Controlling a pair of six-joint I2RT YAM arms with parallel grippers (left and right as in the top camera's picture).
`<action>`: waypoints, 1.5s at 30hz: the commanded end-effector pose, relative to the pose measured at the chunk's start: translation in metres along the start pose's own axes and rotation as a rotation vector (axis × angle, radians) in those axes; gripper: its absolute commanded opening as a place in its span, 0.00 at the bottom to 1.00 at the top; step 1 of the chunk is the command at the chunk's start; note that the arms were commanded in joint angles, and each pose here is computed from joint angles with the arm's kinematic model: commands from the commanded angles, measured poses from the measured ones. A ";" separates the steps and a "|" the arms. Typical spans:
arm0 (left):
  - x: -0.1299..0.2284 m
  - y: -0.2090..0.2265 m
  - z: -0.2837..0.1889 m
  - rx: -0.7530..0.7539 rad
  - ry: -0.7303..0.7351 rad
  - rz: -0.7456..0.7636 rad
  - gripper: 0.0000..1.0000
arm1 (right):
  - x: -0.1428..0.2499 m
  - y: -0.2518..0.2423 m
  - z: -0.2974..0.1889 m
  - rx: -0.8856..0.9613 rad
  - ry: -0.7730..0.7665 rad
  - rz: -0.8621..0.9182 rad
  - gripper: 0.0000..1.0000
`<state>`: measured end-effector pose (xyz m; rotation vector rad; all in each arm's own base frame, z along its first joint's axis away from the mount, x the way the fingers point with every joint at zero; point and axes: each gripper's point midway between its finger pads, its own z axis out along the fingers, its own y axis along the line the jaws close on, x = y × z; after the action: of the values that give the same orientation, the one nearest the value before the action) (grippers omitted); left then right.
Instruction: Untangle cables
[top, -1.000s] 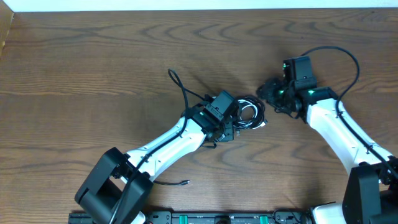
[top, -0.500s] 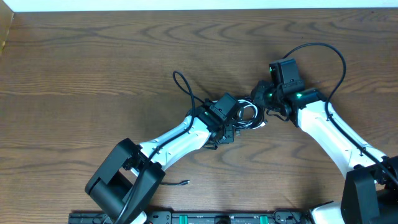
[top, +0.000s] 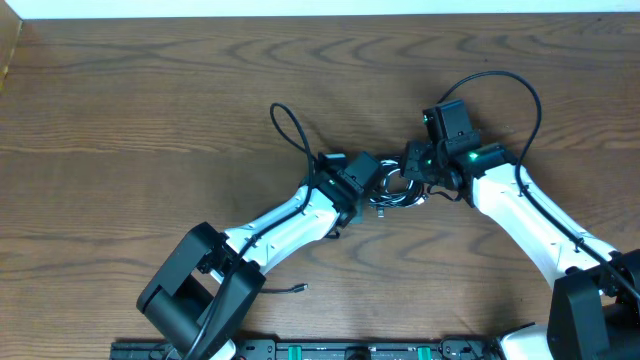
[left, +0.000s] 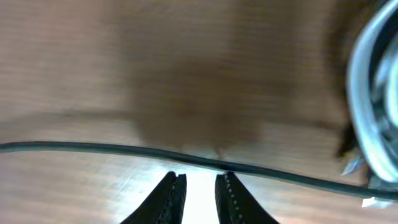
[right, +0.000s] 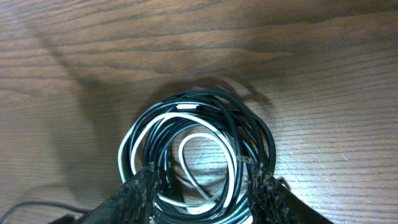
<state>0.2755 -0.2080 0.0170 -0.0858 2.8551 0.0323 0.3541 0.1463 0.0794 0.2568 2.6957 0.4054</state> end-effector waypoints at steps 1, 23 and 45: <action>0.027 0.009 0.003 -0.021 0.124 0.016 0.23 | 0.002 -0.003 0.003 0.017 0.002 -0.029 0.48; 0.123 0.088 -0.101 -0.141 0.553 0.051 0.22 | 0.000 -0.001 0.003 0.009 -0.008 -0.030 0.52; 0.160 0.106 -0.017 -0.131 0.473 -0.037 0.22 | 0.000 -0.001 0.003 0.010 -0.008 -0.030 0.53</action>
<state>0.1053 -0.1173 -0.0055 -0.1754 3.3641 0.1780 0.3564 0.1464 0.0805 0.2417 2.6846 0.4014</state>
